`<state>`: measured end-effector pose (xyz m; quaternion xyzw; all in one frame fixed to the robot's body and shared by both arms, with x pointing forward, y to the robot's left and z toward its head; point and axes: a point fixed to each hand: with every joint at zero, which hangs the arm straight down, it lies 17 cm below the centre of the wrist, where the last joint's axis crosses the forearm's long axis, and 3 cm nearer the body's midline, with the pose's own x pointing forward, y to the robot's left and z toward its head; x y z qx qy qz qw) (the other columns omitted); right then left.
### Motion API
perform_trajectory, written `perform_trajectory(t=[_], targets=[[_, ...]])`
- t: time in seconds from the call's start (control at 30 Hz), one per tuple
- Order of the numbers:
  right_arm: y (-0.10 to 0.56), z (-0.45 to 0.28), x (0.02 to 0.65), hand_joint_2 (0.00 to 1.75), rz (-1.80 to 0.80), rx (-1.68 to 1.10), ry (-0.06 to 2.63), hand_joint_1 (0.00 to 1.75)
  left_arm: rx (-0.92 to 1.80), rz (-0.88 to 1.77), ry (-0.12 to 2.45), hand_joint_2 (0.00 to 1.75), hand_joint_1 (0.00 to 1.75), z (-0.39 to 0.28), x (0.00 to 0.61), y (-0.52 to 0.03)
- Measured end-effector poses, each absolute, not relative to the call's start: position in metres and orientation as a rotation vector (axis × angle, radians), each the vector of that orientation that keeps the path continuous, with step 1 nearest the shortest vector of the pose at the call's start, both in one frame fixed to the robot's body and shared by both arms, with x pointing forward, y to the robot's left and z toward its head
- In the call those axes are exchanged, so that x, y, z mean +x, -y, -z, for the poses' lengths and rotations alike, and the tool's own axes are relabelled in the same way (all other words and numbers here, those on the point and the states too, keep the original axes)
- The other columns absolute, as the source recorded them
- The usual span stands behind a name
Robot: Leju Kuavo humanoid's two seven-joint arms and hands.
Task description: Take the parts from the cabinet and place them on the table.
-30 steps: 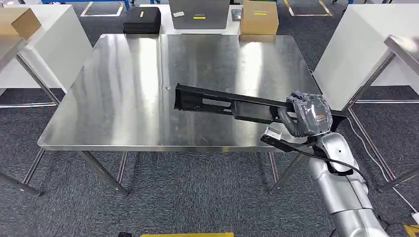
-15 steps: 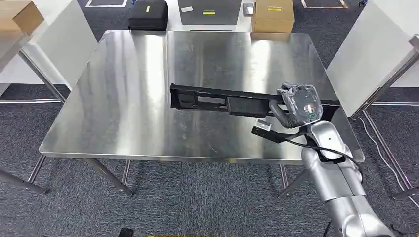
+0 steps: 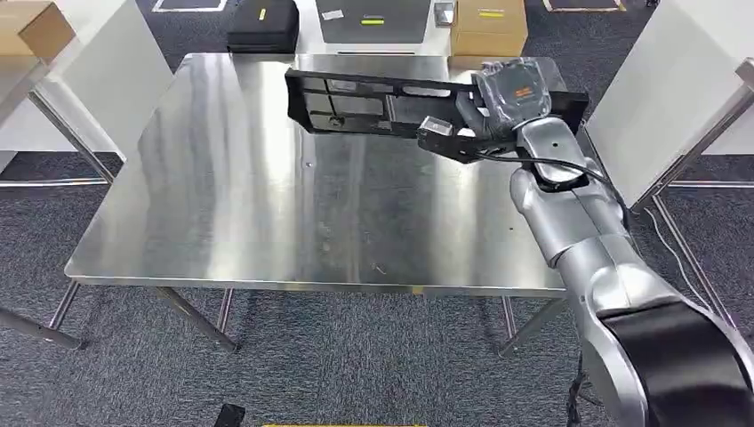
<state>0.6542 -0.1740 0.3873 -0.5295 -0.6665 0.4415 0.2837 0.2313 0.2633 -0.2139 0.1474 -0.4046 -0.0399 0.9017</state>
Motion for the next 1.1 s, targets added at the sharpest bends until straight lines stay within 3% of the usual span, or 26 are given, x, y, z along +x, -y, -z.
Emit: perform_trajectory(t=[0.67, 0.7, 0.8, 0.83, 1.1], targets=[[0.178, -0.34, 0.663, 0.0, -1.259, -1.398, 1.645, 1.75, 0.421, 0.173, 0.909, 1.75, 0.0, 0.201, 0.241, -0.269], [0.179, -0.338, 0.664, 1.75, -1.262, -1.398, 1.64, 0.0, 0.419, 0.181, 0.912, 1.75, 0.0, 0.2, 0.241, -0.267], [0.184, -0.333, 0.664, 1.75, -1.261, -1.398, 1.631, 0.0, 0.404, 0.181, 0.918, 1.75, 0.0, 0.2, 0.242, -0.262], [0.185, -0.332, 0.663, 1.75, -1.263, -1.399, 1.632, 0.0, 0.401, 0.18, 0.919, 0.0, 0.0, 0.2, 0.242, -0.261], [0.2, -0.328, 0.665, 1.75, -1.259, -1.416, 1.608, 0.0, 0.421, 0.17, 0.908, 0.0, 0.0, 0.2, 0.241, -0.265]])
